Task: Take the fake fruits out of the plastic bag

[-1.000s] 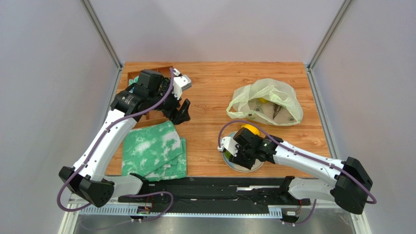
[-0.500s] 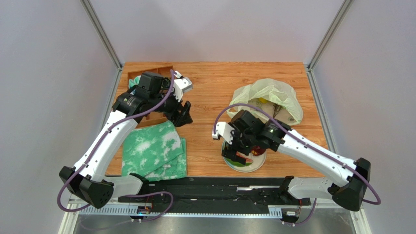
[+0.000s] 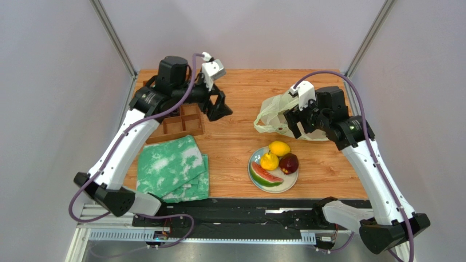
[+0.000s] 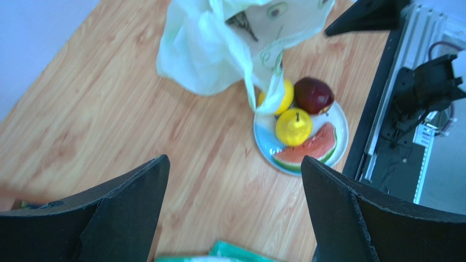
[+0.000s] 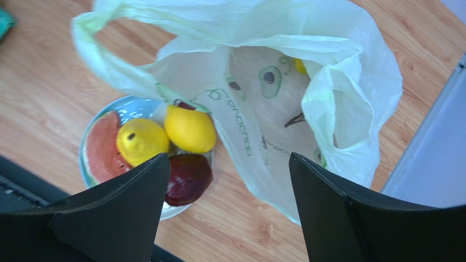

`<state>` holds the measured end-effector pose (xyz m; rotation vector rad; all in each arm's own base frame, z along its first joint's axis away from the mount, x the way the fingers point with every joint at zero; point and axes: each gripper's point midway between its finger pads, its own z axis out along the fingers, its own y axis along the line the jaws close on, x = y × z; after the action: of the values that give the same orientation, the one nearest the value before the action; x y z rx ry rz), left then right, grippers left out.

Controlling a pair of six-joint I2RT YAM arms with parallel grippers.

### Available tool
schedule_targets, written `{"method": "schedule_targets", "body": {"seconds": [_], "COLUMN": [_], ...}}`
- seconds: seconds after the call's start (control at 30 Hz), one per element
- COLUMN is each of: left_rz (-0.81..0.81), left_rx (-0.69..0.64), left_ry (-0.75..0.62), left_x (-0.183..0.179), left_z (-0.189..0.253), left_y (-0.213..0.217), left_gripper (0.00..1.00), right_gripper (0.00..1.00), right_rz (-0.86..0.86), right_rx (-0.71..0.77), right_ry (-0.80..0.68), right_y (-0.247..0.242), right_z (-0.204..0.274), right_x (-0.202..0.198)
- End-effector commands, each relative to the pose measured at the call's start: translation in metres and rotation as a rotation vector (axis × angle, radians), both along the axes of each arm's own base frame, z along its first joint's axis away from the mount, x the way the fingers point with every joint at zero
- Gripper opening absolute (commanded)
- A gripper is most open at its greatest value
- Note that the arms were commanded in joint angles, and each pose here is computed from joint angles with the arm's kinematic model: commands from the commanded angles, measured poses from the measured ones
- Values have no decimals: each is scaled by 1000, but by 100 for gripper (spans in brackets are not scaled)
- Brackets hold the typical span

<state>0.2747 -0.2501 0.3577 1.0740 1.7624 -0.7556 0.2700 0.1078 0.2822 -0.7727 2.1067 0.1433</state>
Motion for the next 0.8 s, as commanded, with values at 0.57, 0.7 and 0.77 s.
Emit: {"method": "schedule_targets", "body": {"seconds": [0.57,0.7,0.77], "left_rz": [-18,-7,-42], "left_rx": [15,78,63], "left_ry": [352,430,463], "left_x": [70,66,58], "left_z": [-87,-117,-117], "left_y": [-136,-133,-136], "left_gripper": [95,79,68], "right_gripper": [85,79,63], "right_rz": [-184,-240,-247], "right_rx": [-239,-371,-393], "right_ry": [14,-21,-13], "right_y": [-92,-112,-116], "right_z": [-66,-78,-82], "right_x": [93,103,106]}}
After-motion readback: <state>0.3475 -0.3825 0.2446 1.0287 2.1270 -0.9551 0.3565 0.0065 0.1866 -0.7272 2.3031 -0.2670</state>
